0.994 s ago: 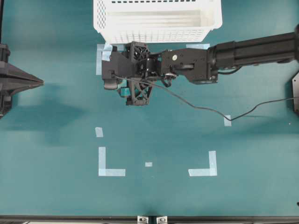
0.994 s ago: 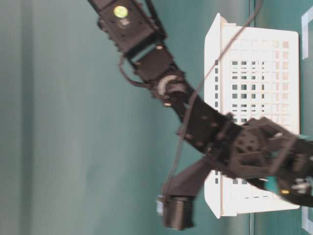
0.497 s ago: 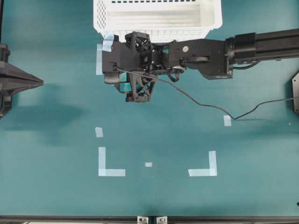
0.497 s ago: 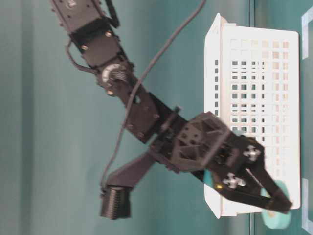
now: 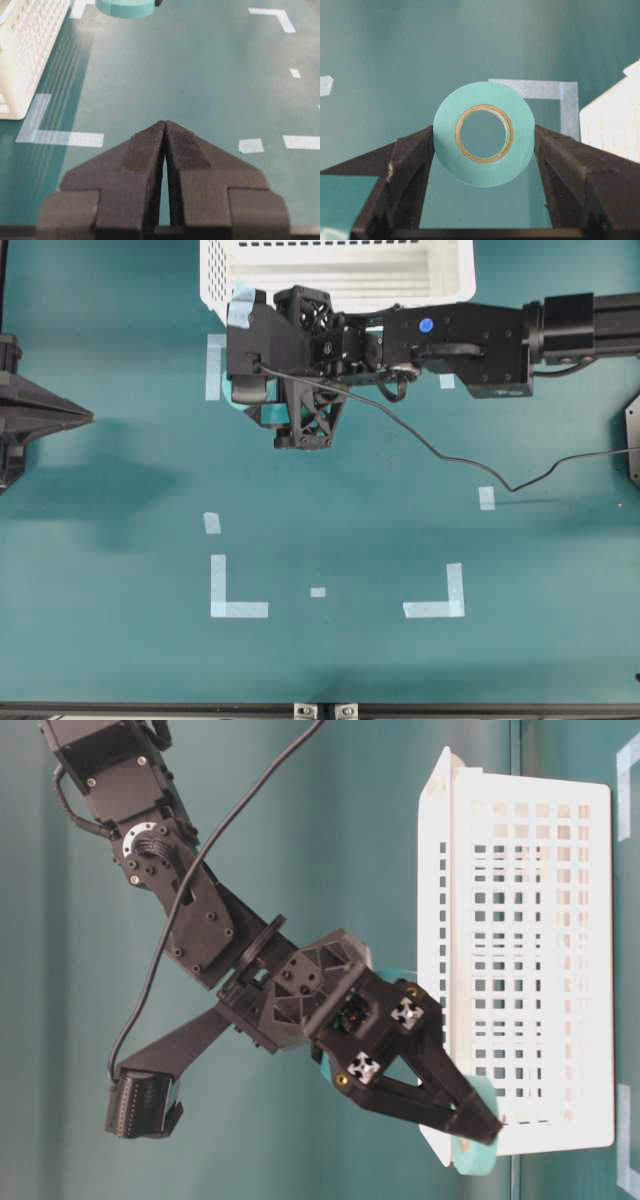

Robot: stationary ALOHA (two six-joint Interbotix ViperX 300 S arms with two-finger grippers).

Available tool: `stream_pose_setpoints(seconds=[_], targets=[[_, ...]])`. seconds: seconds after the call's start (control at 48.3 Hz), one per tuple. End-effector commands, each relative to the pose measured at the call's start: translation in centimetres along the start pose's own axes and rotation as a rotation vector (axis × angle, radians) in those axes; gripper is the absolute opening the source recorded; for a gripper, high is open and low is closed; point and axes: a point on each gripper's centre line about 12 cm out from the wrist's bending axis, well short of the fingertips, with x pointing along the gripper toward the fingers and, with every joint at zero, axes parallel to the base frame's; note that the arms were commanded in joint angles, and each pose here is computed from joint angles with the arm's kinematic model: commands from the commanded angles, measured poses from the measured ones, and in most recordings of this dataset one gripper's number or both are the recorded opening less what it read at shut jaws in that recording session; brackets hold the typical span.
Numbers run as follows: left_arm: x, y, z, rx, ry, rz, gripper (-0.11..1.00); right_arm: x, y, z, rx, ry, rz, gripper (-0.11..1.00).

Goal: Put the tape into the white basket.
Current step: 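Carry the tape roll with the right gripper over the white basket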

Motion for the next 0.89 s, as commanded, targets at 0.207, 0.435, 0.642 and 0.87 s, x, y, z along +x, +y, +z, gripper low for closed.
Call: stream_pose_setpoints(seconds=[0.207, 0.435, 0.642, 0.87], targets=[[0.0, 0.0, 0.5, -0.001, -0.014, 0.003, -0.11, -2.6, -0.3, 1.9, 0.001, -0.045, -0.005, 0.68], [0.0, 0.0, 0.5, -0.001, -0.014, 0.003, -0.11, -3.8, -1.5, 2.2, 0.020, -0.038, -0.024, 0.68], [0.0, 0.0, 0.5, -0.001, -0.012, 0.003, -0.11, -5.3, -3.7, 2.4, 0.050, -0.058, -0.058, 0.68], [0.0, 0.0, 0.5, -0.001, -0.014, 0.003, -0.11, -6.8, -7.1, 1.7, 0.101, -0.060, -0.114, 0.68]])
